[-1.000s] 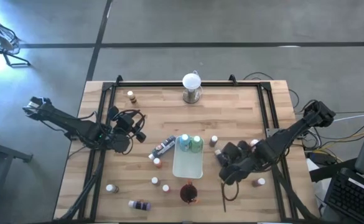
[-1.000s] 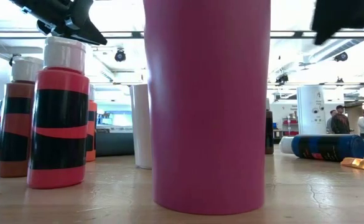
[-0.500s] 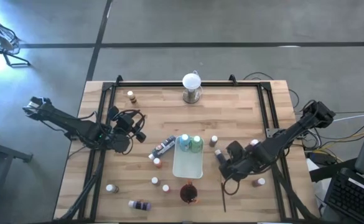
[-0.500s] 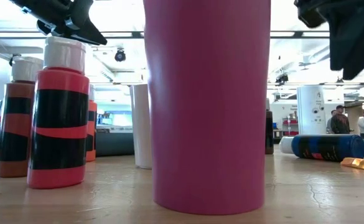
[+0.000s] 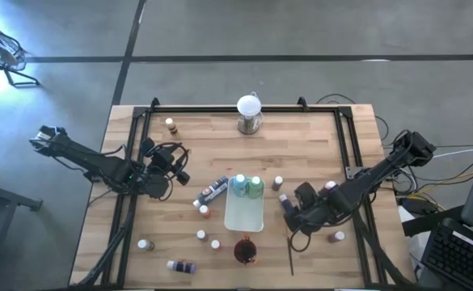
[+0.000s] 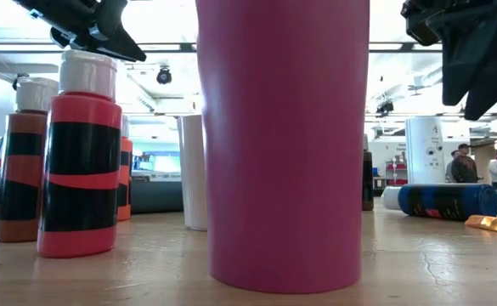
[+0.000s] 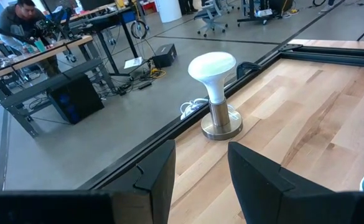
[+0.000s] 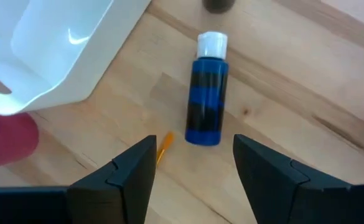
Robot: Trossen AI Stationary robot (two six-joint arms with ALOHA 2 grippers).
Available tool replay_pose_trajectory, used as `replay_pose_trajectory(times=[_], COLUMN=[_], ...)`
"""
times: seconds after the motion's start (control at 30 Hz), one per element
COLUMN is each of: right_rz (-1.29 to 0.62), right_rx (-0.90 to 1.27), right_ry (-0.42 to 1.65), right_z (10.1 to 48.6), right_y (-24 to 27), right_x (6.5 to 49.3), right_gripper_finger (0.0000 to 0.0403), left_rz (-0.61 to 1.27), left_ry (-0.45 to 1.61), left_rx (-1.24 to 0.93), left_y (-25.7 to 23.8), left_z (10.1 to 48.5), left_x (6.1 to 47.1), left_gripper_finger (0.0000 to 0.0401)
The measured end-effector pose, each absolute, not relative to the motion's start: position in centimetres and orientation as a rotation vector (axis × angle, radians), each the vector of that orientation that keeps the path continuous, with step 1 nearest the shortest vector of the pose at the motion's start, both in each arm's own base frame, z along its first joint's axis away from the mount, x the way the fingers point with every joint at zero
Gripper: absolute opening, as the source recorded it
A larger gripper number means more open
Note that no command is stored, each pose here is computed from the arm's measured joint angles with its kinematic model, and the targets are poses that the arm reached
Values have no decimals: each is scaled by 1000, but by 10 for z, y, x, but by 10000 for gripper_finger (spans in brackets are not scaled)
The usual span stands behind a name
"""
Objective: Pick & Place Paint Supplies
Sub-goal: Put the gold paint brush into the red cup
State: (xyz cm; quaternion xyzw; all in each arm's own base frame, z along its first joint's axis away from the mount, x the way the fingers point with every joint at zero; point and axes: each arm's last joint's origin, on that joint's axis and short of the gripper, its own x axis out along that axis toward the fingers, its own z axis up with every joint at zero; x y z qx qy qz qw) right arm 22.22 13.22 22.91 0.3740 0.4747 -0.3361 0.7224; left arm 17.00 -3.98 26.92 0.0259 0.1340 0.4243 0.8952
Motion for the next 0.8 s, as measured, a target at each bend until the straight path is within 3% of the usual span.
replay_pose_trajectory(times=[0.5,0.8], right_rz=[-735,-782], right_rx=[900,917], right_ry=[992,1062], right_z=[222,202], right_y=[123,129], right_x=[234,242], right_gripper_finger=[192,210], left_rz=[879,879], left_ry=[279,279], left_rx=[55,55], left_y=[-40,-40], left_z=[269,269], left_x=[170,170], left_gripper_finger=[154,154])
